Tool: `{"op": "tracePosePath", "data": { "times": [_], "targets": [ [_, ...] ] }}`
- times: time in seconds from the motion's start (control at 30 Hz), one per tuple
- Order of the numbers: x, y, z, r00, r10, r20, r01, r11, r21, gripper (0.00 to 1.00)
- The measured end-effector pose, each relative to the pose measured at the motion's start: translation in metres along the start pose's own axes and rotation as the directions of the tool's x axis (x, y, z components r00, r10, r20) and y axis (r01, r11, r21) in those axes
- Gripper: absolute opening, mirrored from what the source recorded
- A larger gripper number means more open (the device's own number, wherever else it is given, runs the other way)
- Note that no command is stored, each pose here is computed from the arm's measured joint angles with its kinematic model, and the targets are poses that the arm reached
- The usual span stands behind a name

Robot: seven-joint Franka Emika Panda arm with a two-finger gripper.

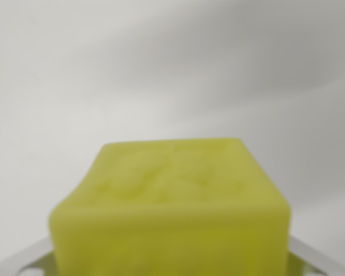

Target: Pick yellow cube

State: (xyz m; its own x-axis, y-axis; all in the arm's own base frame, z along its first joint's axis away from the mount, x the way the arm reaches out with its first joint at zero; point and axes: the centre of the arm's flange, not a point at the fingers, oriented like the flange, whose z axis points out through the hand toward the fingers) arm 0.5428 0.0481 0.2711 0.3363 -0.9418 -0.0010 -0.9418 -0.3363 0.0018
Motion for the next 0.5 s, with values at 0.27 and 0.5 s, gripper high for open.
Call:
{"op": "tracePosePath", "data": {
  "times": [0.27,0.5],
  "targets": [
    [0.0,0.0,-0.02,1.0,0.0,0.0,0.0,1.0,0.0004,0.0],
    [0.0,0.0,-0.038,1.0,0.0,0.0,0.0,1.0,0.0003,0.0]
  ]
}}
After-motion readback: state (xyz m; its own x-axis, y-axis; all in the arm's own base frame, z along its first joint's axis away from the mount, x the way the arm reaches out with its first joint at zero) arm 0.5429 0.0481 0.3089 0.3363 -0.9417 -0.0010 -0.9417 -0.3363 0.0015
